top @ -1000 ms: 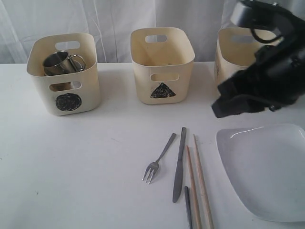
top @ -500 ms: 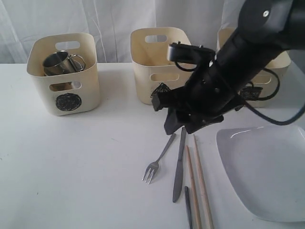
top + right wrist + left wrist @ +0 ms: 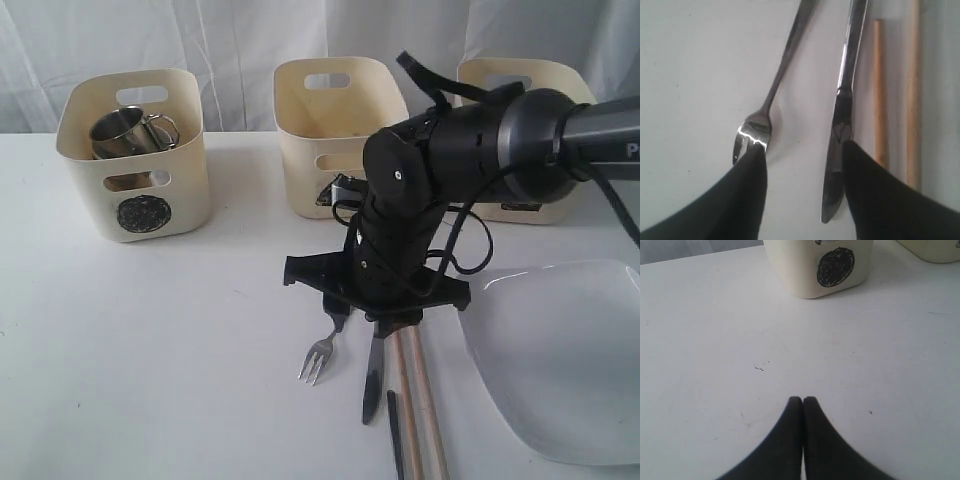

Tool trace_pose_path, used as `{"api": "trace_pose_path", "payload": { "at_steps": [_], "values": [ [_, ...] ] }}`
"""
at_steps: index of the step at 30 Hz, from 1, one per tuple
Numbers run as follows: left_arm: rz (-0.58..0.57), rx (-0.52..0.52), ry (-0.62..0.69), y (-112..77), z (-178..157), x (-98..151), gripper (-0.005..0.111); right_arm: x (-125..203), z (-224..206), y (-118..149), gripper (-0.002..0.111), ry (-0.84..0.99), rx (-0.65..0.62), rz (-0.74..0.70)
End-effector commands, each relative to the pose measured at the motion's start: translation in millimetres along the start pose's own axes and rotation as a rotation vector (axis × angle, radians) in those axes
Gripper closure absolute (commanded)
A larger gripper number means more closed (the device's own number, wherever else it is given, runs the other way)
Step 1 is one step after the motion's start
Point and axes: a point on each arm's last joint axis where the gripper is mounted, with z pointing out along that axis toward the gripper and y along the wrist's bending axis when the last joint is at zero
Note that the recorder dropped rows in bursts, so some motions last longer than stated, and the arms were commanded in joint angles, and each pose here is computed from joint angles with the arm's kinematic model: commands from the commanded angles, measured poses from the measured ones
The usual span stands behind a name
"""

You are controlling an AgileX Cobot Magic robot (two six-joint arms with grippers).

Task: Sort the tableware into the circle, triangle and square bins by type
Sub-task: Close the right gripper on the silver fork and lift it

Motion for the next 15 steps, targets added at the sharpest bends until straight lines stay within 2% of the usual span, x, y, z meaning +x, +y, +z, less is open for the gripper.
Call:
{"api": "trace_pose_path", "payload": {
  "at_steps": [1,8,15],
  "values": [
    [-0.008,0.005,0.004,-0.5,0,2,0.107,-2,6,3,0.063,-0.016,0.002,0.045],
    [-0.008,0.005,0.004,-0.5,0,2,0.107,-9,18,22,0.060,-0.016,-0.007,0.054],
    [-0.008,0.005,0.004,-0.5,0,2,0.107,-13,30,26,0.060,0.004,0.012,0.105]
  ]
}}
